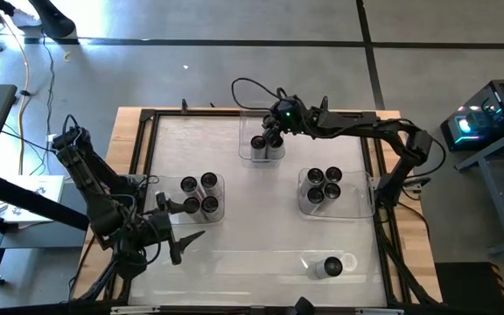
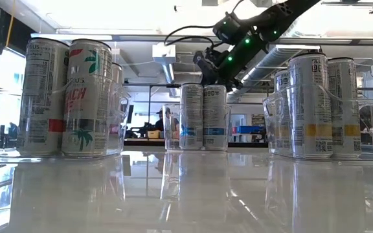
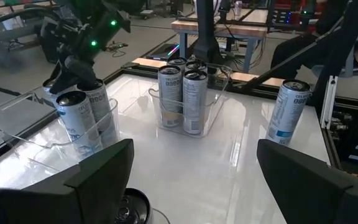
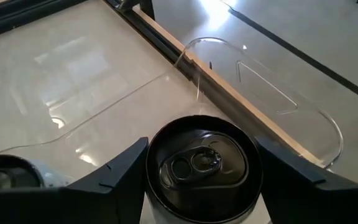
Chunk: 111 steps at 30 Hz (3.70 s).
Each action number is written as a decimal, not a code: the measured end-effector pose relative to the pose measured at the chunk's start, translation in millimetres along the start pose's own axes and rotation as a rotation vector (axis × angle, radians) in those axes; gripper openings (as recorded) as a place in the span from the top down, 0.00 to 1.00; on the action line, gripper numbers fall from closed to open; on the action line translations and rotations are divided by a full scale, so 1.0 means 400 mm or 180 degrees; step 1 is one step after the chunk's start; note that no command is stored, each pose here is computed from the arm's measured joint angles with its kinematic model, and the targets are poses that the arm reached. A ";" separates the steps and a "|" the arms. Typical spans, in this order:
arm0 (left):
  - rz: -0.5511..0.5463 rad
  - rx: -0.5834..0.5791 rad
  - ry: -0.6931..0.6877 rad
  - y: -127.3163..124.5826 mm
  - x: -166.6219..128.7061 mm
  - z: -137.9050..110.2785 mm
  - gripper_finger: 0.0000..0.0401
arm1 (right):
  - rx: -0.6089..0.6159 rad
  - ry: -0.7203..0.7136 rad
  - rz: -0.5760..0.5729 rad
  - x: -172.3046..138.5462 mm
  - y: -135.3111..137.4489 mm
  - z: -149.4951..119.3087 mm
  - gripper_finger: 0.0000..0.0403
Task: Sort soda cans
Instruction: Put the left white-blue soda can into the top middle transparent bin, then put the white-blue soda can into the top middle transparent bin
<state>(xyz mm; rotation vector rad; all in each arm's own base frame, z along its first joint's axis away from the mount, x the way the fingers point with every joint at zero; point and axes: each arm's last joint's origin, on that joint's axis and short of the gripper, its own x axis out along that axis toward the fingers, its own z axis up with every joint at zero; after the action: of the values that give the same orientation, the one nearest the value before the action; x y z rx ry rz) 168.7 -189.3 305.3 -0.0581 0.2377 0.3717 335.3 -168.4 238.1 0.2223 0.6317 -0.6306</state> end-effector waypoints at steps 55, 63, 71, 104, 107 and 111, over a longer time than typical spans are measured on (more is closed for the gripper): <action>0.0086 0.0171 -0.0031 -0.003 0.005 -0.009 0.16 | -0.0518 0.1314 0.1133 -0.804 0.600 -0.506 0.19; 0.0155 0.0149 -0.0005 -0.018 0.023 -0.027 0.16 | -0.0573 0.1440 0.0964 -0.803 0.613 -0.557 0.19; 0.0194 0.0097 0.0025 -0.018 0.037 -0.030 0.16 | -0.0358 0.1461 0.0890 -0.785 0.617 -0.546 0.37; 0.0273 -0.0136 0.0300 0.009 0.113 -0.014 0.16 | -0.0999 0.0804 0.1072 -0.262 0.525 -0.136 0.39; 0.0282 -0.0084 0.0312 0.011 0.119 -0.012 0.17 | -0.1007 0.0807 0.1062 -0.258 0.527 -0.139 0.32; 0.0221 0.0033 0.0279 0.005 0.123 -0.004 0.16 | -0.0968 0.0711 0.1082 -0.264 0.528 -0.129 0.25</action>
<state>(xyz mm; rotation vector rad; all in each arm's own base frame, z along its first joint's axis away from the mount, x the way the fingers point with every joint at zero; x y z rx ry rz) 212.3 -170.4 291.7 -0.0562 0.3287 0.4374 373.0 68.9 263.4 0.1115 0.8728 -0.1783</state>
